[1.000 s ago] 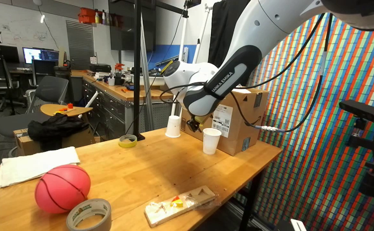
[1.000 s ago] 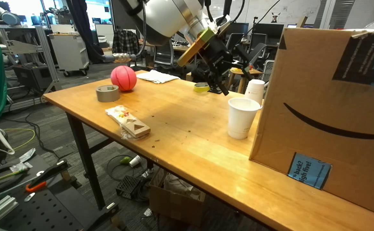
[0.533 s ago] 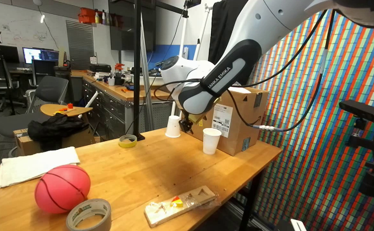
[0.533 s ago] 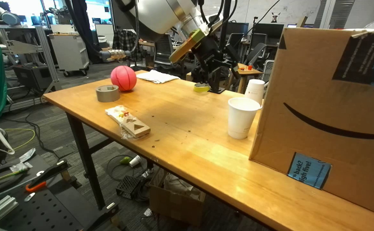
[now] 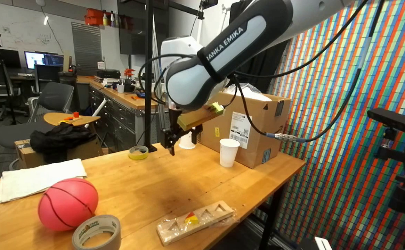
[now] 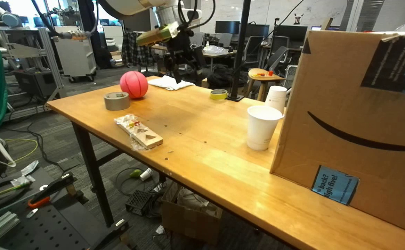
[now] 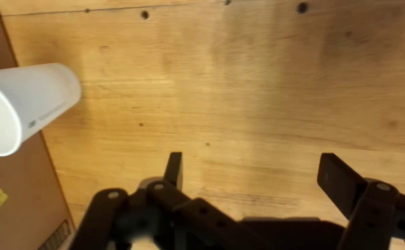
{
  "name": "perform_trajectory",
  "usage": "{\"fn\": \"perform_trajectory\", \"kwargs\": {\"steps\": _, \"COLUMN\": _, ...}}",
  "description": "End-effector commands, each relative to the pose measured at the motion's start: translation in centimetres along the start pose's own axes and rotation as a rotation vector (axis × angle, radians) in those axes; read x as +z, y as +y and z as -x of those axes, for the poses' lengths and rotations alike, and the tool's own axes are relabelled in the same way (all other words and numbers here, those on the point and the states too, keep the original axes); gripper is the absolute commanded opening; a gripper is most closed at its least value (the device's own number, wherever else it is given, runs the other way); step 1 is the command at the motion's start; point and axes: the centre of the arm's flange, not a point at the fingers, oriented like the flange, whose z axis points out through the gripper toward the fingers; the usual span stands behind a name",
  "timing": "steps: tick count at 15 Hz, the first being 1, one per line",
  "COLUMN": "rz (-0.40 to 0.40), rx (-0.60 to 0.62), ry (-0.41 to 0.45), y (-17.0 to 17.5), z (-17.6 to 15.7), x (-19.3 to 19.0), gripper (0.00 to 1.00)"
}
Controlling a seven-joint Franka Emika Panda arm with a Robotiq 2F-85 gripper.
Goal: Put the white ball in the cup, then put the basketball on the tape
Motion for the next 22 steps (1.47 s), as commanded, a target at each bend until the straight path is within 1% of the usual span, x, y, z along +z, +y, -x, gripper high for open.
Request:
{"fn": "perform_trajectory", "kwargs": {"steps": 1, "rz": -0.184, "rx": -0.079, "ry": 0.032, "y": -3.4, "z": 3.1, "x": -4.6, "gripper": 1.0}}
{"fn": "perform_trajectory", "kwargs": {"steps": 3, "rz": -0.274, "rx": -0.136, "ry": 0.037, "y": -5.9, "z": 4.0, "x": -6.0, "gripper": 1.0}}
{"fn": "perform_trajectory", "kwargs": {"steps": 4, "rz": -0.303, "rx": -0.161, "ry": 0.037, "y": -7.0, "z": 4.4, "x": -6.5, "gripper": 1.0}}
{"fn": "perform_trajectory", "kwargs": {"steps": 6, "rz": -0.338, "rx": -0.215, "ry": 0.033, "y": -9.6, "z": 5.1, "x": -7.4, "gripper": 1.0}}
{"fn": "perform_trajectory", "kwargs": {"steps": 11, "rz": -0.311, "rx": -0.326, "ry": 0.04, "y": -16.6, "z": 5.5, "x": -8.8, "gripper": 1.0}}
{"fn": "perform_trajectory", "kwargs": {"steps": 17, "rz": -0.266, "rx": -0.453, "ry": 0.073, "y": -24.8, "z": 5.8, "x": -11.0, "gripper": 1.0}}
{"fn": "perform_trajectory", "kwargs": {"steps": 20, "rz": -0.227, "rx": -0.504, "ry": 0.096, "y": -28.6, "z": 4.6, "x": -12.0, "gripper": 1.0}}
{"fn": "perform_trajectory", "kwargs": {"steps": 22, "rz": -0.195, "rx": -0.524, "ry": 0.101, "y": -30.3, "z": 3.2, "x": -12.1, "gripper": 1.0}}
